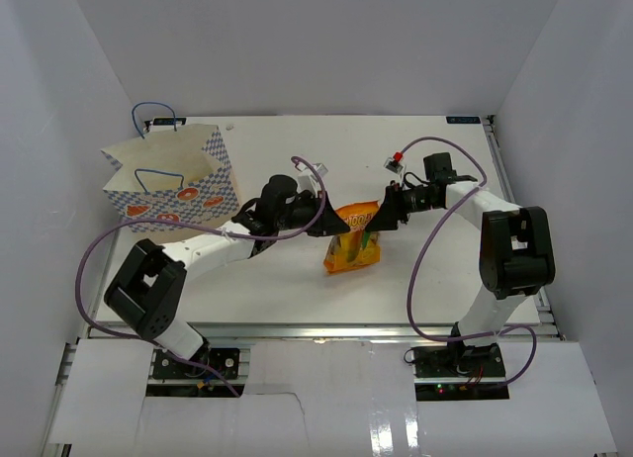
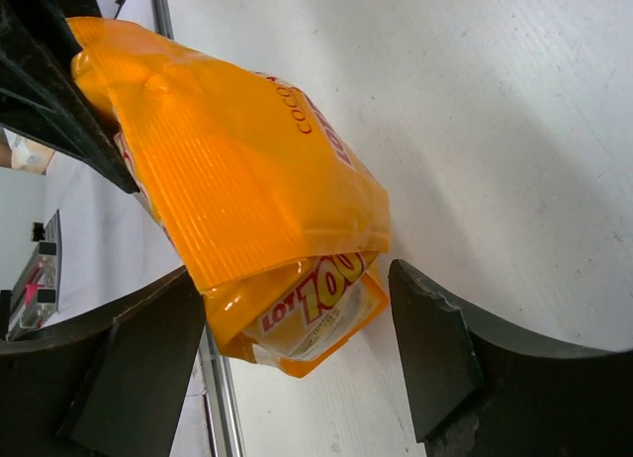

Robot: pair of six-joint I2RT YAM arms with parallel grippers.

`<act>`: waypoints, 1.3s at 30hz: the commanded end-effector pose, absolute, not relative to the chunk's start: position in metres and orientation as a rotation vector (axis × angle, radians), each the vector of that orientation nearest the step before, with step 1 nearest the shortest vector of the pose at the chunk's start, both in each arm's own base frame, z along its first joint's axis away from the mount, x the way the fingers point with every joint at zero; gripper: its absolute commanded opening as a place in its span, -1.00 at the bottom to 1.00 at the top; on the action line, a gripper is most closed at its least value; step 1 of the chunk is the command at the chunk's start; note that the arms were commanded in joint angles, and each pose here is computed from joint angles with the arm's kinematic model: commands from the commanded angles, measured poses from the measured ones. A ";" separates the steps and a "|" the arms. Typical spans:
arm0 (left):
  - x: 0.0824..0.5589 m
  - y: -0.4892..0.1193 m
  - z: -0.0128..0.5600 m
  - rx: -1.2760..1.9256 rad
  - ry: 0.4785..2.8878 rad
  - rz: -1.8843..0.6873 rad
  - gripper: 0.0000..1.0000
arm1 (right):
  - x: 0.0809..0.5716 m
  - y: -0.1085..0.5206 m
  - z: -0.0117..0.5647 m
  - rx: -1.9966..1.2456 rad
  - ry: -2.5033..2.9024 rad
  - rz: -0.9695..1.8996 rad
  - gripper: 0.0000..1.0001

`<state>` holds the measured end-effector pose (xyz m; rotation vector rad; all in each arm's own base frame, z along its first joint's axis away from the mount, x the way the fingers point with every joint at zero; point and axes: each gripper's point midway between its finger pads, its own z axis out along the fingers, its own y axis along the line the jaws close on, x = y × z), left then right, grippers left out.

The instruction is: Place the snacks into the paper bag

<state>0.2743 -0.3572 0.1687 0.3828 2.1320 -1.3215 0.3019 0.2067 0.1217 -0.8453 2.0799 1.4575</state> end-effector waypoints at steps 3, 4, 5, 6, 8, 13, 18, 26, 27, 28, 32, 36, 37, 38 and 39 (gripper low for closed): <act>0.265 -0.353 0.221 0.490 1.945 -1.318 -1.00 | 0.312 0.209 0.147 -0.969 1.950 1.370 0.57; 0.265 -0.351 0.220 0.493 1.948 -1.306 -1.00 | 0.315 0.209 0.152 -0.990 1.928 1.356 0.58; 0.265 -0.349 0.220 0.499 1.945 -1.290 -1.00 | 0.313 0.208 0.155 -0.999 1.929 1.359 0.59; 0.265 -0.346 0.217 0.494 1.960 -1.266 -1.00 | 0.313 0.208 0.159 -1.035 1.891 1.342 0.59; 0.267 -0.341 0.221 0.491 1.959 -1.232 -1.00 | 0.318 0.207 0.175 -1.070 1.836 1.317 0.60; 0.269 -0.328 0.226 0.506 1.970 -1.130 -1.00 | 0.310 0.203 0.217 -1.180 1.666 1.274 0.61; 0.270 -0.318 0.256 0.497 1.935 -1.071 -1.00 | 0.300 0.199 0.245 -1.225 1.559 1.234 0.61; 0.288 -0.272 0.354 0.384 1.778 -0.855 -1.00 | 0.292 0.189 0.233 -1.196 1.591 1.229 0.60; 0.291 -0.266 0.362 0.360 1.767 -0.832 -1.00 | 0.292 0.189 0.232 -1.193 1.592 1.232 0.60; 0.292 -0.260 0.381 0.337 1.731 -0.823 -1.00 | 0.291 0.188 0.229 -1.187 1.601 1.237 0.60; 0.301 -0.226 0.418 0.209 1.671 -0.712 -1.00 | 0.289 0.187 0.227 -1.178 1.607 1.246 0.60; 0.309 -0.185 0.461 0.110 1.584 -0.552 -1.00 | 0.289 0.188 0.227 -1.173 1.605 1.260 0.60; 0.308 -0.178 0.470 0.104 1.567 -0.528 -1.00 | 0.289 0.188 0.227 -1.173 1.606 1.262 0.60; 0.307 -0.166 0.488 0.110 1.532 -0.485 -1.00 | 0.289 0.188 0.225 -1.171 1.609 1.266 0.60; 0.306 -0.160 0.497 0.109 1.516 -0.460 -1.00 | 0.290 0.188 0.225 -1.169 1.611 1.268 0.60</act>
